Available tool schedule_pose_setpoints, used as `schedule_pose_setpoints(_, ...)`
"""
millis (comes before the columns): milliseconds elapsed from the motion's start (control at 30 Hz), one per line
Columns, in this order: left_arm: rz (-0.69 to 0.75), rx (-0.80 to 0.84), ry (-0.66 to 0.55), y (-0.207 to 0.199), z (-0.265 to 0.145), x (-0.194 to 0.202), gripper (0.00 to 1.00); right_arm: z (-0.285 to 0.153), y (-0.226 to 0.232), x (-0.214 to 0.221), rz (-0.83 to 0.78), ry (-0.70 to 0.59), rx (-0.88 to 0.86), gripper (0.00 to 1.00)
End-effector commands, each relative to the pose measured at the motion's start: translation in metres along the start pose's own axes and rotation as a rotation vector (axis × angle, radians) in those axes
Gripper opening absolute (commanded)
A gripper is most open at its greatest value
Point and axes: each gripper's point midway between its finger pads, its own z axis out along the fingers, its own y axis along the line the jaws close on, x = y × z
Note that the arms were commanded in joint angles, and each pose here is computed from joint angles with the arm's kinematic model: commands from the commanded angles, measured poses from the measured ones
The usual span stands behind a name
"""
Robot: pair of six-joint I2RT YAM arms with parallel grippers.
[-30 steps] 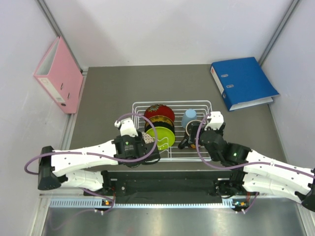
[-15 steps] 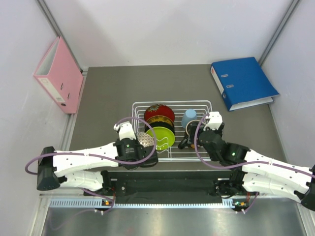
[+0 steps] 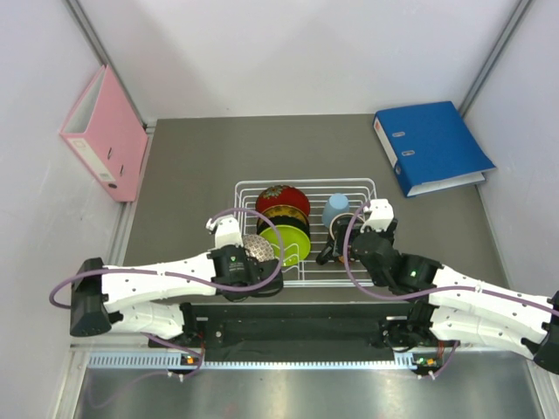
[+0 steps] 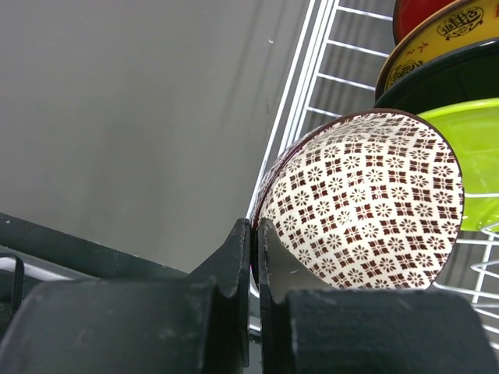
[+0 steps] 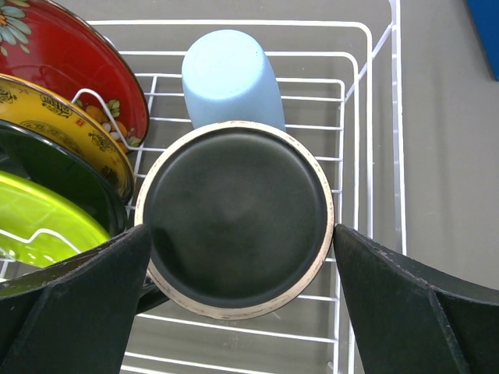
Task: Unload the mixed dishes from the dish rack
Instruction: Pick up the bowl from the dish rack, then place the bowl at the center of the board.
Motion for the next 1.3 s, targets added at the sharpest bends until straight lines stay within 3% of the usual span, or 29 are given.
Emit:
schedule_pose_setpoints(0,0.039,0.020,0.027,-0.005,-0.015,-0.011,0.00,-0.001,0.010,-0.007,0.021,-0.019,-0.033,1.00)
schedule_pose_setpoints(367,-0.076,0.191,-0.098,-0.033,-0.068,-0.106,0.00,-0.008,0.012,-0.025,0.041,-0.050,-0.043,1.00)
schedule_pose_setpoints(533,-0.140,0.154,-0.202,-0.033,-0.064,-0.168,0.00,-0.017,0.014,-0.044,0.084,-0.092,-0.076,1.00)
schedule_pose_setpoints(567,-0.189,0.105,-0.209,-0.024,-0.050,-0.187,0.00,-0.018,0.015,-0.046,0.091,-0.097,-0.083,1.00)
schedule_pose_setpoints(600,-0.142,0.099,-0.218,-0.022,-0.042,-0.199,0.00,-0.018,0.016,-0.047,0.092,-0.099,-0.090,1.00)
schedule_pose_setpoints(633,-0.220,0.178,-0.205,-0.039,-0.038,-0.214,0.00,-0.020,0.017,-0.050,0.095,-0.105,-0.095,1.00)
schedule_pose_setpoints(767,-0.324,0.087,-0.246,-0.020,0.017,-0.276,0.00,-0.021,0.017,-0.053,0.092,-0.110,-0.097,1.00)
schedule_pose_setpoints(867,-0.353,0.044,-0.216,-0.023,0.063,-0.302,0.00,-0.022,0.018,-0.055,0.096,-0.117,-0.106,1.00)
schedule_pose_setpoints(1000,-0.450,0.010,-0.185,-0.014,0.132,-0.317,0.00,-0.026,0.021,-0.062,0.106,-0.130,-0.131,1.00)
schedule_pose_setpoints(1033,-0.491,-0.018,-0.170,0.005,0.150,-0.319,0.00,-0.027,0.022,-0.065,0.113,-0.137,-0.137,1.00)
schedule_pose_setpoints(1267,-0.659,-0.093,-0.042,0.056,0.248,-0.288,0.00,-0.037,0.016,-0.075,0.120,-0.165,-0.158,0.99)
